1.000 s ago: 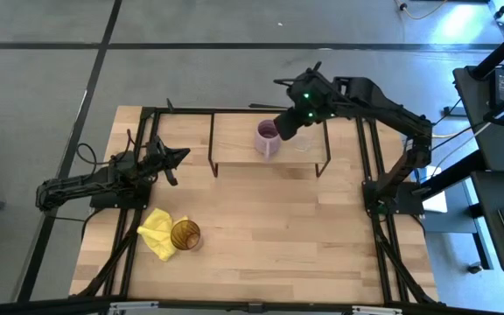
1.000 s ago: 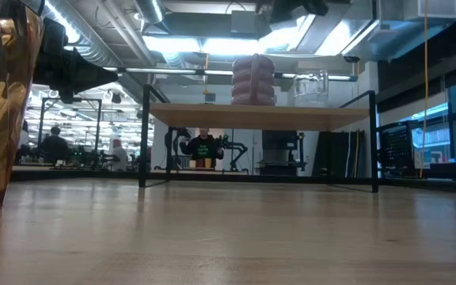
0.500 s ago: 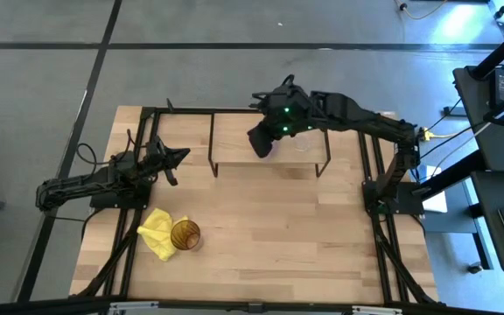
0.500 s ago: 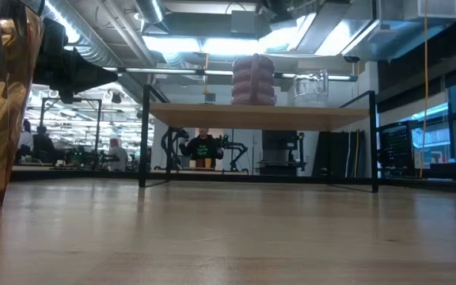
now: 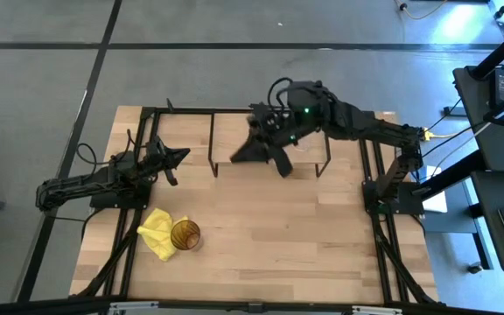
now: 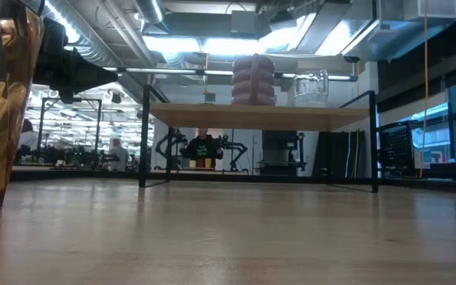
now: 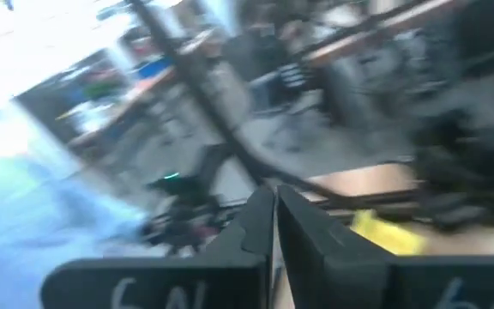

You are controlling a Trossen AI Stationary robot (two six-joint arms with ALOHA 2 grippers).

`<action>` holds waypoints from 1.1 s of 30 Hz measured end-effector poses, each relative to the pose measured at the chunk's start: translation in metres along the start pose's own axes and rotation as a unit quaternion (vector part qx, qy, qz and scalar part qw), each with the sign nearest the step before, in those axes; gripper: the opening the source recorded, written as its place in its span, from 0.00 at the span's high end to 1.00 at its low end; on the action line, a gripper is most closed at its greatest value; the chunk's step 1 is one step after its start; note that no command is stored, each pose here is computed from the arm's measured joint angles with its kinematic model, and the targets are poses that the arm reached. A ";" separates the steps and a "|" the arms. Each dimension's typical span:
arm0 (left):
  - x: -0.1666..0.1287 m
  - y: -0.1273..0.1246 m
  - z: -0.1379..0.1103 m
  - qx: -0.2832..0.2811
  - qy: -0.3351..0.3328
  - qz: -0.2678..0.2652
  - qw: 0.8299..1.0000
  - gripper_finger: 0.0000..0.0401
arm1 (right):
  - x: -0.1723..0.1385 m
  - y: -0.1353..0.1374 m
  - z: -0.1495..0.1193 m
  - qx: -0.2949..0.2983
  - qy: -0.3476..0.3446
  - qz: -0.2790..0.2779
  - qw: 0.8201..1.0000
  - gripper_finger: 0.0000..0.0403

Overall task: Stack small to large cups/mugs on shelf
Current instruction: Put the brown glass on the shelf

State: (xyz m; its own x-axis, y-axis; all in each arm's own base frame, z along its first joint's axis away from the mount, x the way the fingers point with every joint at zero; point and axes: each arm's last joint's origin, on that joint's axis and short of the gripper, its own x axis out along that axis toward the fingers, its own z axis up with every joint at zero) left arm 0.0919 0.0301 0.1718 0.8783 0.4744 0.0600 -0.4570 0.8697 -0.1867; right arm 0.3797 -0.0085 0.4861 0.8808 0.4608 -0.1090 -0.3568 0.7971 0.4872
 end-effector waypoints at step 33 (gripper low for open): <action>-0.058 -0.023 0.150 -0.209 -0.240 -0.292 0.902 1.00 | 0.017 0.024 -0.033 0.114 0.084 -0.037 0.989 0.95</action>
State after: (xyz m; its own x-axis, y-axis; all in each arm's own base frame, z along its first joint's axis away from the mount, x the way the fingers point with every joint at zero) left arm 0.0304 0.0033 0.3197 0.7444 0.0440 0.6663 0.2444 0.9106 -0.3333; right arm 0.3760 0.0313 0.4676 0.8307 0.4786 -0.2844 -0.1972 0.7306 0.6537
